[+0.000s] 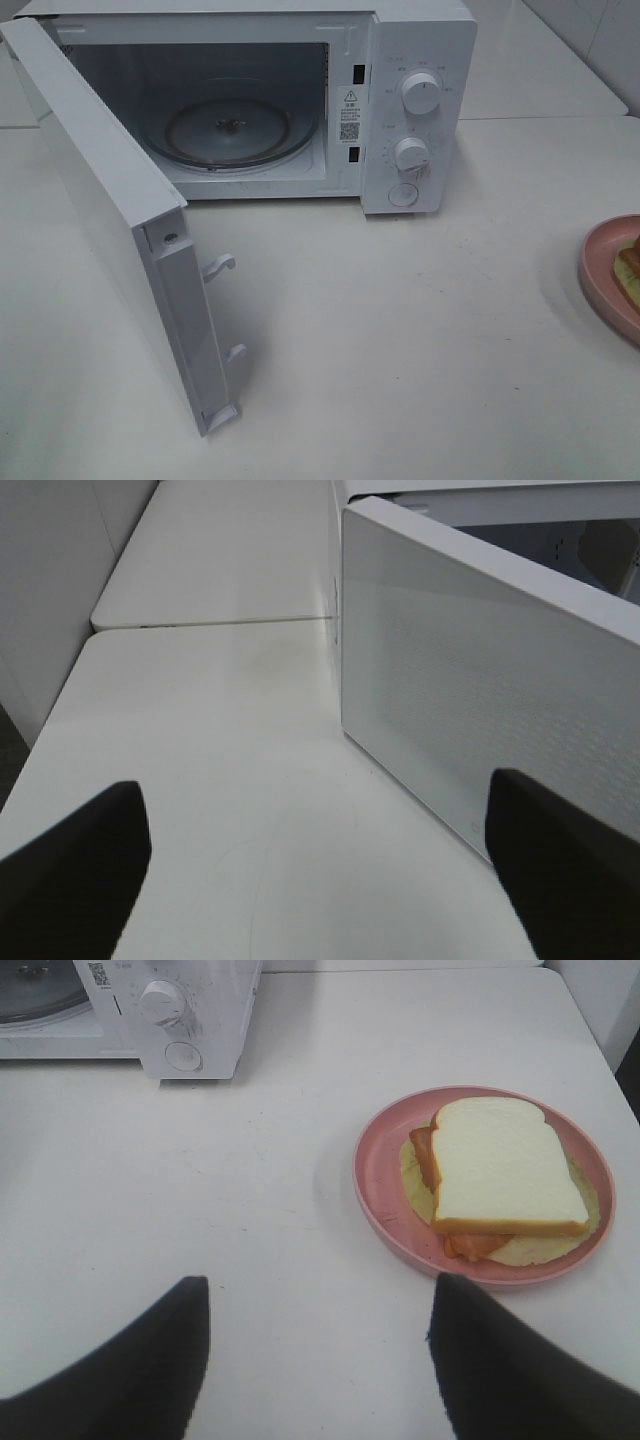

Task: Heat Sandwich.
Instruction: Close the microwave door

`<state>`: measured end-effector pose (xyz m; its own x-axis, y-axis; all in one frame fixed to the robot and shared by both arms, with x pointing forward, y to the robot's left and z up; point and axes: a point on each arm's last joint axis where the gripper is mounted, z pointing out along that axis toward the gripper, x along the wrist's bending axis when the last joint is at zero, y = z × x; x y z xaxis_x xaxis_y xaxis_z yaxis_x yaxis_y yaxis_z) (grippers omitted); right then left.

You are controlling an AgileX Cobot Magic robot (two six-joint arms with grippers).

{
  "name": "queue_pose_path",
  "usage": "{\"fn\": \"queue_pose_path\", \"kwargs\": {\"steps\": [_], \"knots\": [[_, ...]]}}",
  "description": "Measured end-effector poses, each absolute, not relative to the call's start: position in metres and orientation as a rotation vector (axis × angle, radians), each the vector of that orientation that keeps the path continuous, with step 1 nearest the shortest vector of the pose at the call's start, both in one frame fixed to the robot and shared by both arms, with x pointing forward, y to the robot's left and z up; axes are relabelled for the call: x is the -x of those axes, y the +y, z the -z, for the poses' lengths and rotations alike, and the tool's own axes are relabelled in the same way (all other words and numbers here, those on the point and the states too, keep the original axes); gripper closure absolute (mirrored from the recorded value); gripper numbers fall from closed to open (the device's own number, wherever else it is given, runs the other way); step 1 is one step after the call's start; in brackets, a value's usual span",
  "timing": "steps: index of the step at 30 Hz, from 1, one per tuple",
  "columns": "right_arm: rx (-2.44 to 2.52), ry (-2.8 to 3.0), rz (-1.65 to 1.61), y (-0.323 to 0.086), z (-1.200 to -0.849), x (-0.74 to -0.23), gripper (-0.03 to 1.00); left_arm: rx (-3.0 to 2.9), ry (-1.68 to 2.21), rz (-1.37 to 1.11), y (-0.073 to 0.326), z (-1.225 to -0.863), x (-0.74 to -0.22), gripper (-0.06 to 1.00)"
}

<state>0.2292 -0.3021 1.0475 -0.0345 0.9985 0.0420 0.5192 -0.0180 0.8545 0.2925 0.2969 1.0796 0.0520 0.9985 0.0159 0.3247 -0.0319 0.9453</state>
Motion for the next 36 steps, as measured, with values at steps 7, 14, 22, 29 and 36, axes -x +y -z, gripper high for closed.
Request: {"fn": "queue_pose_path", "kwargs": {"steps": [7, 14, 22, 29, 36], "knots": [[-1.604, 1.622, -0.957, -0.302, -1.048, -0.229, 0.34, -1.441, 1.309, -1.07, 0.296, -1.077, -0.309, 0.12], [-1.604, 1.622, -0.957, -0.302, -1.048, -0.229, 0.34, -1.376, 1.222, -1.109, 0.294, -1.066, -0.334, 0.13], [-1.604, 1.622, -0.957, -0.302, -1.048, -0.229, 0.35, -1.332, 1.167, -1.133, 0.29, -1.064, -0.359, 0.13], [-1.604, 1.622, -0.957, -0.302, -1.048, -0.229, 0.37, -1.34, 1.178, -1.122, 0.287, -1.057, -0.379, 0.13], [-1.604, 1.622, -0.957, -0.302, -1.048, -0.229, 0.37, -1.344, 1.3, -1.019, 0.285, -1.038, -0.406, 0.13]]}}
